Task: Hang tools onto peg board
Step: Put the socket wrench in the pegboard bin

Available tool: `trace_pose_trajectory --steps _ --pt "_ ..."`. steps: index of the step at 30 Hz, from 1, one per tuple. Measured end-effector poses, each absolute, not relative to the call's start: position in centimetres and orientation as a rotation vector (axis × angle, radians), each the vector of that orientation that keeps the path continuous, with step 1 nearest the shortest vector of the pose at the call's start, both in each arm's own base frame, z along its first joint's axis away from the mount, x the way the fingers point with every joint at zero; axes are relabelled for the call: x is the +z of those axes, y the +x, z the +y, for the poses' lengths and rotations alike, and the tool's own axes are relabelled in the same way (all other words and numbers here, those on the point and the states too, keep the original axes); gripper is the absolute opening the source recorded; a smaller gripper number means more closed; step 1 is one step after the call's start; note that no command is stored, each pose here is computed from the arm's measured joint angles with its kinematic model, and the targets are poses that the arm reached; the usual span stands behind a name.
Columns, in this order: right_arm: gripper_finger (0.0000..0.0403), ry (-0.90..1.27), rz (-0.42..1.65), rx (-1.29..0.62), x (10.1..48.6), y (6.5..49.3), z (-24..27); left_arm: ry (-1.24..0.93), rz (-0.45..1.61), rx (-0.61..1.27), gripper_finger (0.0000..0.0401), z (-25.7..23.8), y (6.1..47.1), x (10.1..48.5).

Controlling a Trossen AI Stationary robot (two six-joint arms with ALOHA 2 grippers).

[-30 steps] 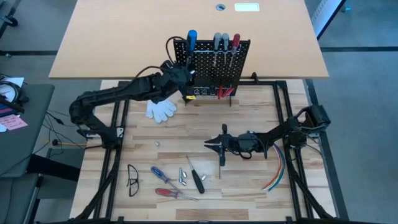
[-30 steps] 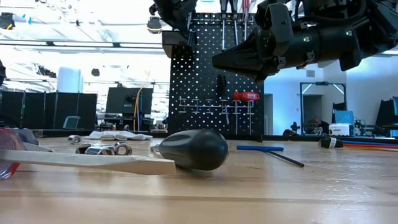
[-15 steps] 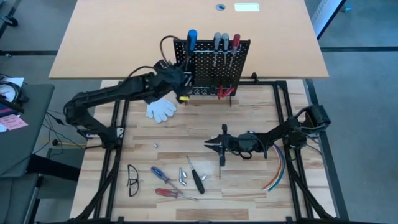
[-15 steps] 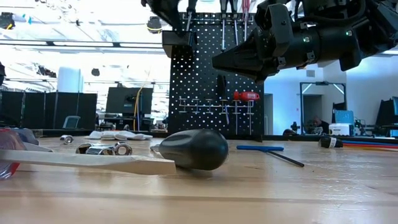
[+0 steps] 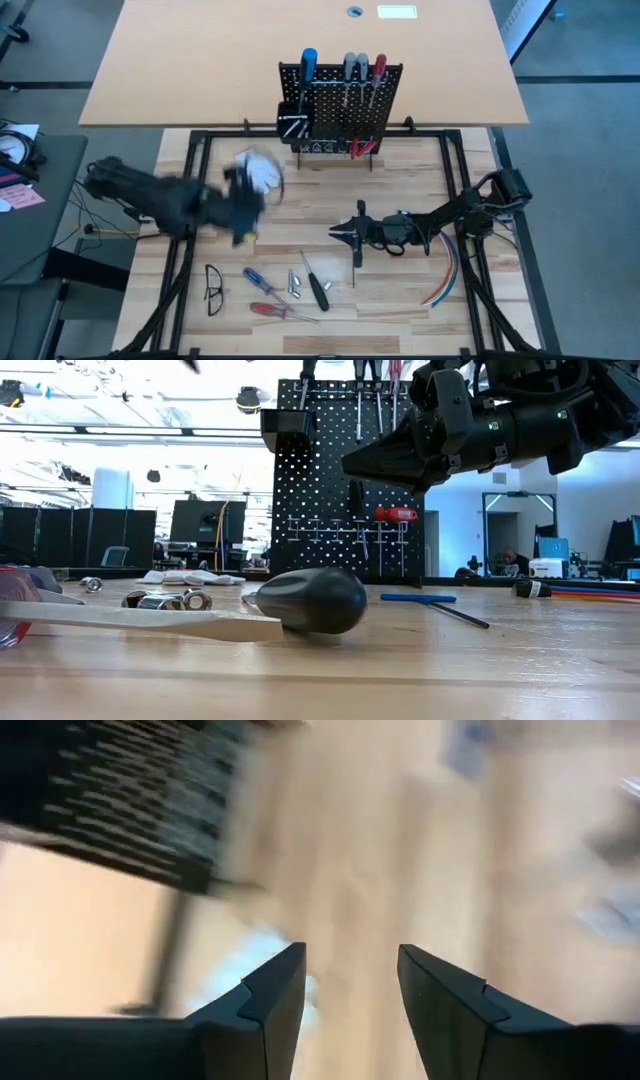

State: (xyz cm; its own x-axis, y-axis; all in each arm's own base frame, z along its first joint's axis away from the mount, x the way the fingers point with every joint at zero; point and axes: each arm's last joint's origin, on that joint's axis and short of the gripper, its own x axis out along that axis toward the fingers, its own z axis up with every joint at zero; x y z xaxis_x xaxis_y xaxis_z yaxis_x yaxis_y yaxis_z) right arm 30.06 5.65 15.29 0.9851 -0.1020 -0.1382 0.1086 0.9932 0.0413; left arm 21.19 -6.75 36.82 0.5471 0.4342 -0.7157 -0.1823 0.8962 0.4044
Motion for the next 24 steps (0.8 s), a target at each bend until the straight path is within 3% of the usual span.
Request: trace_pose_trajectory --steps 5,12,16,24 --pt "0.0076 0.049 0.136 -0.105 15.3 30.1 5.7 0.186 1.057 0.158 0.0157 -12.1 19.2 29.8" --pt "0.0076 0.054 0.124 -0.107 15.4 30.1 5.6 -0.110 1.193 0.166 0.0169 -14.0 16.8 21.8" --pt "0.0076 0.059 0.107 -0.112 15.6 30.1 5.4 -0.105 1.257 0.191 0.0175 -13.2 16.1 19.9" --pt "0.0076 0.059 0.110 -0.120 15.5 30.2 5.2 0.119 1.201 0.213 0.0173 -11.8 16.2 18.5"
